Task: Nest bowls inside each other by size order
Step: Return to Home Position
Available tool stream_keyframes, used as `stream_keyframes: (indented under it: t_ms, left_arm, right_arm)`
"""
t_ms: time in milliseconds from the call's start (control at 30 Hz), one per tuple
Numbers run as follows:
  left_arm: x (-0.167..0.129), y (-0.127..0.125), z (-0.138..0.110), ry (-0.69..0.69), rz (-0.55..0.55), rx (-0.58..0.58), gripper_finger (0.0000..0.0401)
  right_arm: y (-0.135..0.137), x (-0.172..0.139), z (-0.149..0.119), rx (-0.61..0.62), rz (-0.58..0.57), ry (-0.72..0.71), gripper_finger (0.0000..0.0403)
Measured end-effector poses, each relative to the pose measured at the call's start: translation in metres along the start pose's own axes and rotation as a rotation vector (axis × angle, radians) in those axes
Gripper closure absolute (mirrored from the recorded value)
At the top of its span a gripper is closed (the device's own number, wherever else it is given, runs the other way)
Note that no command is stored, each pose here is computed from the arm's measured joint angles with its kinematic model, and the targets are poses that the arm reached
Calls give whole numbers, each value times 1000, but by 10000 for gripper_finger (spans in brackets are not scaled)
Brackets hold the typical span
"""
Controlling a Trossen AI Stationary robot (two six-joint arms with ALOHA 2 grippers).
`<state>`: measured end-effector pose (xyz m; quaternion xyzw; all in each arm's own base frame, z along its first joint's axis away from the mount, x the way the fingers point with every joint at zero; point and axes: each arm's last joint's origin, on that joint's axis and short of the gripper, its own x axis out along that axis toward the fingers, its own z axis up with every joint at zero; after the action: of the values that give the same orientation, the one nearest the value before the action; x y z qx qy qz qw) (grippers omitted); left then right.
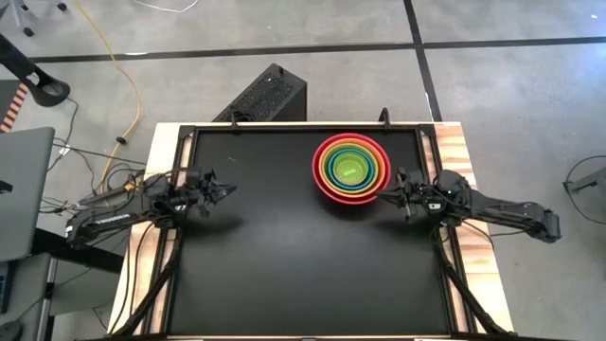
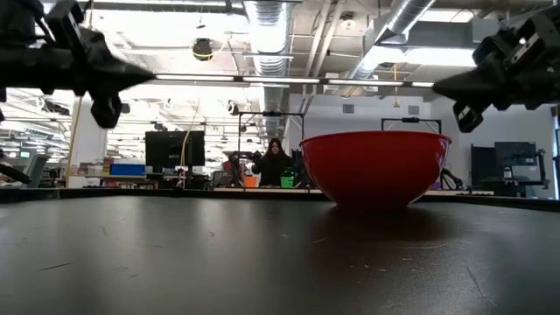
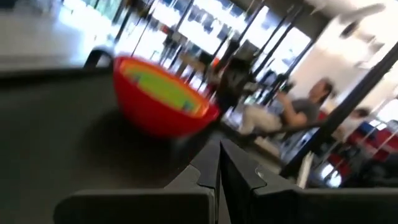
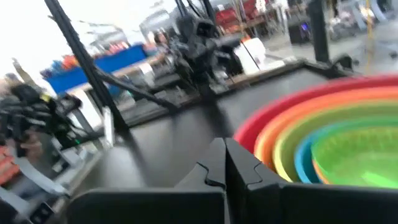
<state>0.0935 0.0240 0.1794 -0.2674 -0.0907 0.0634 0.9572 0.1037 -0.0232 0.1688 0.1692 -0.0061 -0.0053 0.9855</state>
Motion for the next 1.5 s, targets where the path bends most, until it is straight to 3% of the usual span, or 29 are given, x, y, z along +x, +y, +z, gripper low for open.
stream_keyframes:
  t_ms: [67,233,1500]
  left_arm:
    - [0,5,-7,72,53,-25,401]
    - [1,8,-9,97,124,-28,401]
    - [0,7,-9,101,139,-24,401]
  right_arm:
    - [-2,0,-3,2,-30,30,385]
    - [-3,0,-8,41,-52,70,373]
    - [-4,0,-10,62,-59,89,369]
